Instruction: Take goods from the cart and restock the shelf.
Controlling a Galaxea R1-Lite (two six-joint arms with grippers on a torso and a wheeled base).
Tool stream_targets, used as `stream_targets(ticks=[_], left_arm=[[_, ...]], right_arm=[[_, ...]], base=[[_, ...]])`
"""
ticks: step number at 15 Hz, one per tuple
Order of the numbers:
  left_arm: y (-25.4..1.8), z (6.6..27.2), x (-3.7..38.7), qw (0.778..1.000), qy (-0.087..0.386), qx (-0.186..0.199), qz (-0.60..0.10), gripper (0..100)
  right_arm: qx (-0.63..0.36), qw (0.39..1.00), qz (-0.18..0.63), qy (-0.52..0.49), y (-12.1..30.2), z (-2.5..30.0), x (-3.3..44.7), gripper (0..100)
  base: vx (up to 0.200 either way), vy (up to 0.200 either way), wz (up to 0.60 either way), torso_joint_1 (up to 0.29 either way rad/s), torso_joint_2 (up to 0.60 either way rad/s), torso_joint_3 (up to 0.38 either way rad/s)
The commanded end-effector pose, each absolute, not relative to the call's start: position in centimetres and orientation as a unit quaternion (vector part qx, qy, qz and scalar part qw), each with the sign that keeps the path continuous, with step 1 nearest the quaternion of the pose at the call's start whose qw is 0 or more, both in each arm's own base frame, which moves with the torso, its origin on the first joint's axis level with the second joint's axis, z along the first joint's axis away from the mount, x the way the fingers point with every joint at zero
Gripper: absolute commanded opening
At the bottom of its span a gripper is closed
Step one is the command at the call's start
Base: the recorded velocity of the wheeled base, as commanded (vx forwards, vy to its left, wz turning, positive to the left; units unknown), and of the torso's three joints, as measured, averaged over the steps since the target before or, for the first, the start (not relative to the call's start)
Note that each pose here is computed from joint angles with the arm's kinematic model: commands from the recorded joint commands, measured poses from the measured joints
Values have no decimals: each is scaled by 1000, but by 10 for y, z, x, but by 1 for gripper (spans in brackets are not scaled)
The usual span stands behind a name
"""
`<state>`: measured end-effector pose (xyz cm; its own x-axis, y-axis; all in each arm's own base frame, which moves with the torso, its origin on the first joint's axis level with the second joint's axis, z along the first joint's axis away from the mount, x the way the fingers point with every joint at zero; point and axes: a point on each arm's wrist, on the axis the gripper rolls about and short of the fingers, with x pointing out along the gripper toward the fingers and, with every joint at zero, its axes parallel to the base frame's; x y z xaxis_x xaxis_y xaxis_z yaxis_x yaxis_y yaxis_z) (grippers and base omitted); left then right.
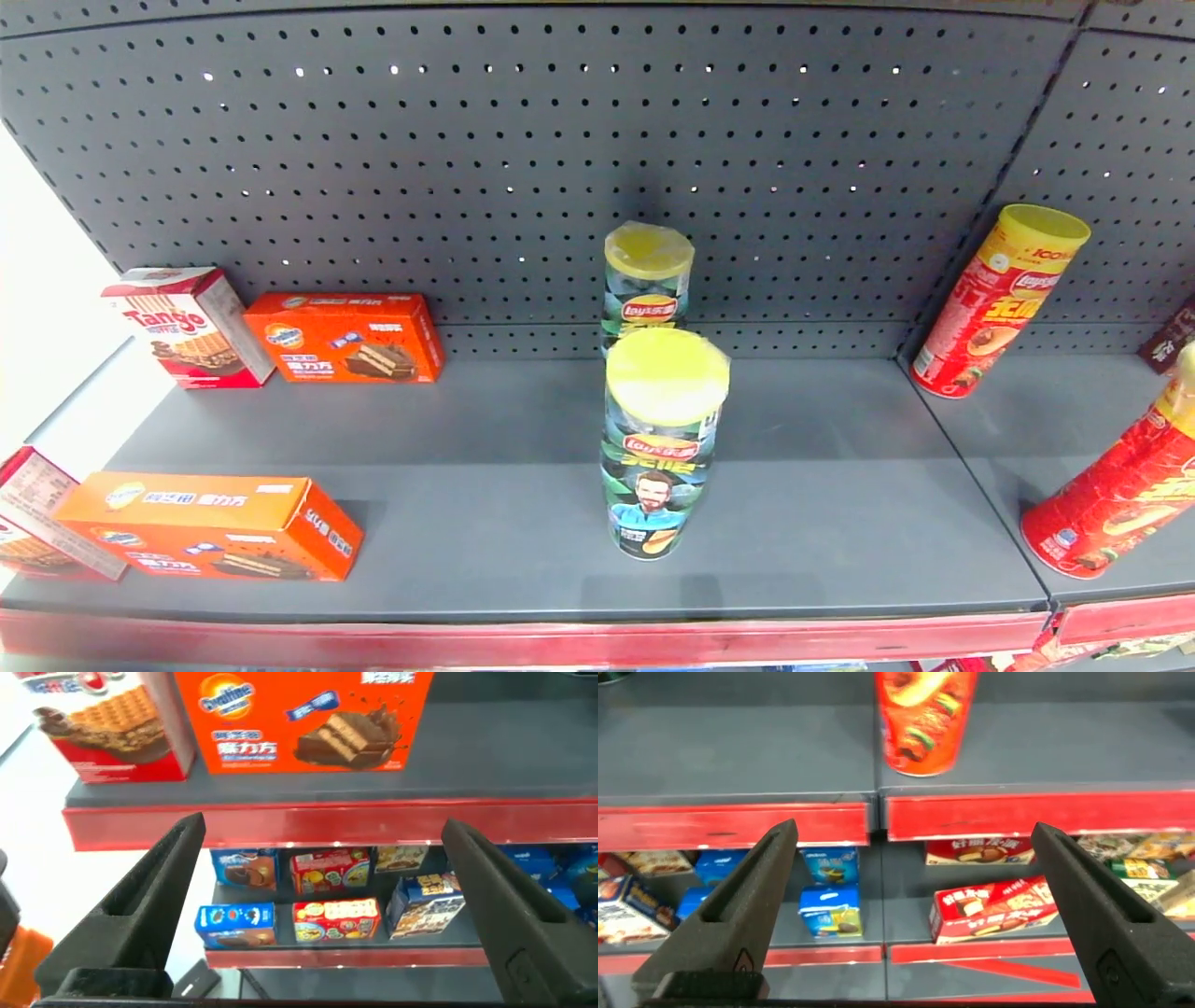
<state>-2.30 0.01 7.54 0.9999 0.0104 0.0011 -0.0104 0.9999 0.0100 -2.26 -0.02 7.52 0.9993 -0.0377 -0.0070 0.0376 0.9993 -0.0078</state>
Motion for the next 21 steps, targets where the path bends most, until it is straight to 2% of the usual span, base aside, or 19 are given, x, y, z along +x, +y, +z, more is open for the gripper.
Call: stream_targets(ticks=[1, 4, 21], left_arm=[[0, 75, -23, 1000, 2, 5, 5, 100], [0, 75, -23, 1000, 1, 4, 8, 100], [0, 75, -23, 1000, 2, 5, 6, 100]], right_arm=[[-4, 1000, -19, 4, 0, 75, -22, 100], [-4, 1000, -19, 4, 0, 75, -22, 100], [-4, 1000, -18, 4, 0, 75, -22, 100]], base=[[0, 0, 0, 0, 0, 0], [-67, 0, 0, 1, 2, 2], [0, 0, 0, 0, 0, 0]])
